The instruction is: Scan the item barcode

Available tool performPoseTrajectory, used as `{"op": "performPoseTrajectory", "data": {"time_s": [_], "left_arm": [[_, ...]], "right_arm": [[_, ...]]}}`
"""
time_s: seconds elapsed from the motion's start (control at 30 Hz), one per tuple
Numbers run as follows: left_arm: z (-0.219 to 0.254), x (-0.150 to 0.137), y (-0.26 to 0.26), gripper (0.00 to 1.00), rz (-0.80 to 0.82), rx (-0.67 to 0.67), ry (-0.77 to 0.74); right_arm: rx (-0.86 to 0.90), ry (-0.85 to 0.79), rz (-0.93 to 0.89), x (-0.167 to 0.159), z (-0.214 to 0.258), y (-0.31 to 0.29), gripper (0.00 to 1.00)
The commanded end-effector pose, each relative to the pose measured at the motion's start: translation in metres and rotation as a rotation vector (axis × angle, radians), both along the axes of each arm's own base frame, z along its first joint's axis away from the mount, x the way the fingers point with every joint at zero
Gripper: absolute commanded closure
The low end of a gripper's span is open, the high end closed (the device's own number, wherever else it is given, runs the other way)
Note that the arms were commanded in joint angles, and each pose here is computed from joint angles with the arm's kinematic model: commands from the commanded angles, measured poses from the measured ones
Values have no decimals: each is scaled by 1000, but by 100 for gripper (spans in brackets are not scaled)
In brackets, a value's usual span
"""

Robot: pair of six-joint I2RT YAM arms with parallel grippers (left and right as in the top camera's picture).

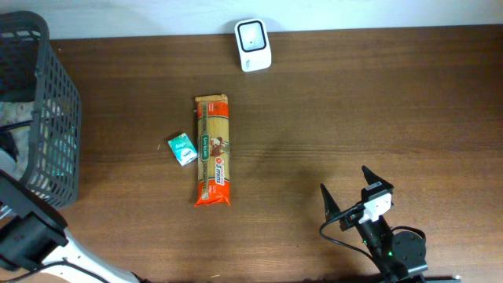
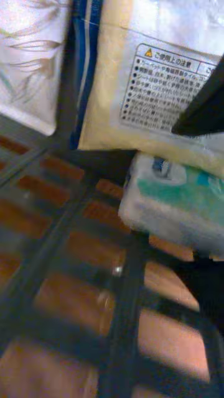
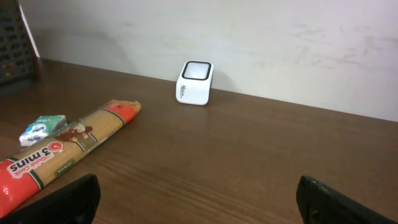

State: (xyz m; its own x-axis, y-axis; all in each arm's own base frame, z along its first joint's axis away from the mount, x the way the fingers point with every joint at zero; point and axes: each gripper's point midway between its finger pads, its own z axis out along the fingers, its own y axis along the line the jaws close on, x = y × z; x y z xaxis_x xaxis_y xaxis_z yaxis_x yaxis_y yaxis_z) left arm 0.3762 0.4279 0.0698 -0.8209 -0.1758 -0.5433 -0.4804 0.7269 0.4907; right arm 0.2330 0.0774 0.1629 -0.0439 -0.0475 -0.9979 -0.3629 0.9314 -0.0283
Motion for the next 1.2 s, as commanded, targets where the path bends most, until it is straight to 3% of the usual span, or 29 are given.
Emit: {"op": "performPoseTrajectory", "data": {"time_s": [0.0,0.1,0.27,0.4,0.47,0.6,0.67,0.73,0.77,0.83,0.97,1.17], "left_arm": [[-39,-13,2,69,15,-53,65],[-34,-13,8,100,30,-23,56],[-3,-10,10,100,94,0,-24],[91,3,-4,100,117,72,-214],[152,15,-38,100,12,60,-324],[232,24,-113,100,-96,-62,-551],[253,21,-171,100,-178,-226,-615],[240,21,-246,100,-267,-515,-590],[220,18,-288,100,-298,-652,-501],[181,13,-347,100,-342,-749,-308],[121,5,-434,100,-473,-780,-66],[113,5,-424,100,-440,-677,-41]], "right_arm": [[-7,0,11,-1,-3,2,1],[-7,0,11,-1,-3,2,1],[-7,0,11,-1,-3,2,1],[-7,0,11,-1,-3,2,1],[-7,0,11,-1,-3,2,1],[-7,0,11,-1,-3,2,1],[-7,0,11,-1,-3,2,1],[-7,0,11,-1,-3,2,1],[-7,0,11,-1,-3,2,1],[-7,1,11,-1,-3,2,1],[-7,0,11,-1,-3,2,1],[-7,0,11,-1,-3,2,1]]}}
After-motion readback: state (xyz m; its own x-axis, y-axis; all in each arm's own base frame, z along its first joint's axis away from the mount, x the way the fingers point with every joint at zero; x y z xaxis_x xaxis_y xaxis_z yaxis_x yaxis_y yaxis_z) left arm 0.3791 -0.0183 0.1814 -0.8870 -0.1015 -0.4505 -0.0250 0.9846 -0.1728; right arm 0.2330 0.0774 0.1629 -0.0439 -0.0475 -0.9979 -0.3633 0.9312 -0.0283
